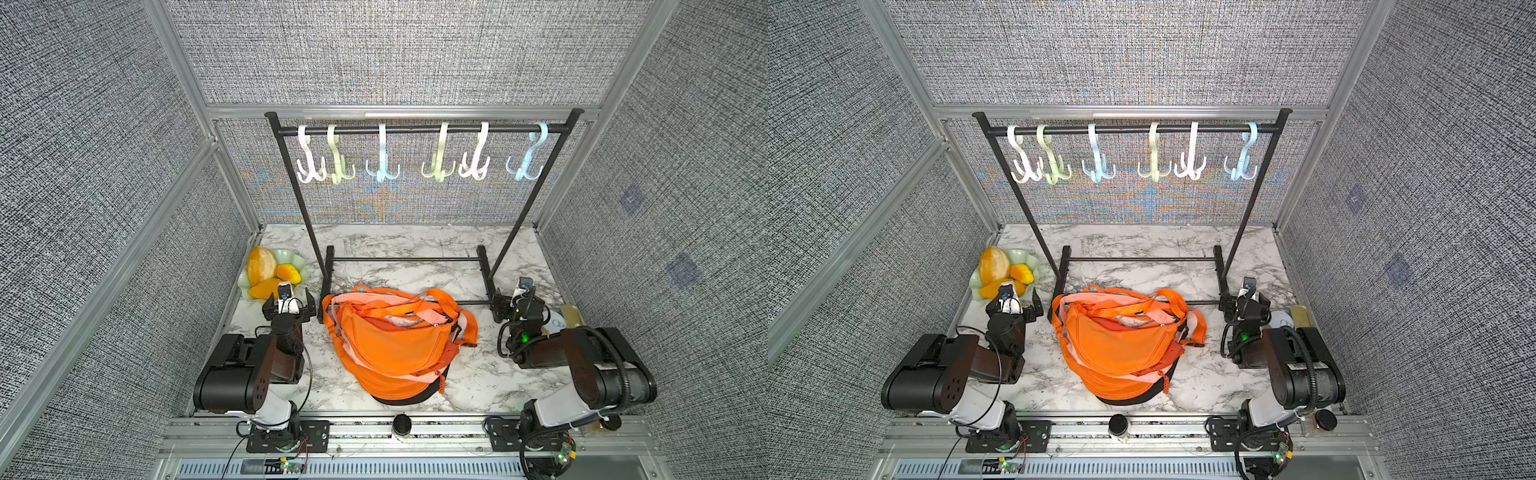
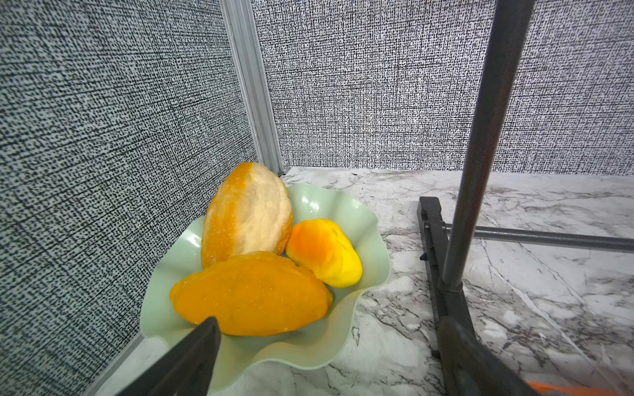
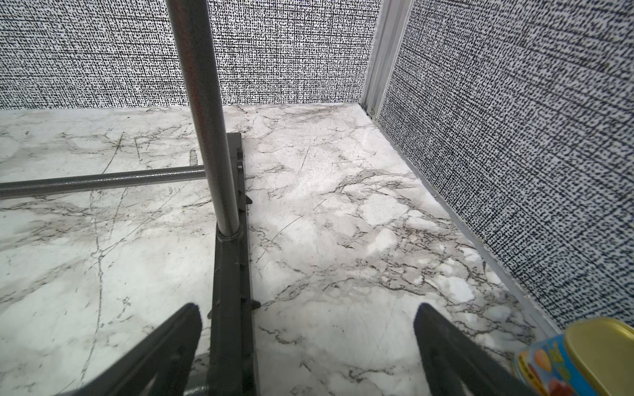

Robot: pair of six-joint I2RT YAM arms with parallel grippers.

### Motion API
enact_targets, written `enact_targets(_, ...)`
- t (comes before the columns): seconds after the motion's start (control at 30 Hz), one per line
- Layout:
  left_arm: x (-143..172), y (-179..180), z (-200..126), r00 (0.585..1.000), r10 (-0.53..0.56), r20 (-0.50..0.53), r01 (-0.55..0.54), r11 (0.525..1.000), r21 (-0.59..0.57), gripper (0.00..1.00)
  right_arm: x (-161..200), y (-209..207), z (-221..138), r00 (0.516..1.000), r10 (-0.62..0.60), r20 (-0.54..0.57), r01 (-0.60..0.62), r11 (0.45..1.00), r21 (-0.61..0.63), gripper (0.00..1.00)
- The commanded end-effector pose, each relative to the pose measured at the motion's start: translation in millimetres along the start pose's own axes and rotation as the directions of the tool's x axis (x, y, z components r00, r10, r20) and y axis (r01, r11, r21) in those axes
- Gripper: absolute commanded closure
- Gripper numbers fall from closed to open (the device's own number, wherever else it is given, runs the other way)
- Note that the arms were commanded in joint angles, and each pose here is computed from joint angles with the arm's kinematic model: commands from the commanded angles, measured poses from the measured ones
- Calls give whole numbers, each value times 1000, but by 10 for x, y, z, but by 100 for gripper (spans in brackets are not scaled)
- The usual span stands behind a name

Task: Hang the bag on a hook
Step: Pick up the bag from the bag.

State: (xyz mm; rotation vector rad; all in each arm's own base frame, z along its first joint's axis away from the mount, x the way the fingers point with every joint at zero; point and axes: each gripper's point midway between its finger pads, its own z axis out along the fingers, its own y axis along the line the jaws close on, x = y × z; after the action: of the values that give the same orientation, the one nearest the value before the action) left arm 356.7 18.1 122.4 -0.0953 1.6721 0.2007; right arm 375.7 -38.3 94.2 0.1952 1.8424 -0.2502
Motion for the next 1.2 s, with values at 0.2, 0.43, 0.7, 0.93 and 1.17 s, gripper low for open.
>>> enact_targets(0.2,-92,20,-3,999,-10,36,11,1000,-10,1,-101,-16,7,999,23,37,-23,1000,11,1)
enact_targets(0.43,-86,16,-3,999,-11,34,11,1000,-8,1,-104,-12,6,999,24,38,-24,1000,10,1)
enact_targets(0.7,-77,16,14,1000,-11,27,11,1000,-9,1,-105,-13,9,999,23,38,-23,1000,10,1)
enact_targets(0.93,-132,113,-33,999,-25,46,28,998,-59,6,-238,-62,-143,995,21,96,-25,999,43,1)
enact_targets(1.17,-174,61,-103,997,-14,77,15,1000,-18,9,-949,-78,-694,981,78,175,-87,995,48,1)
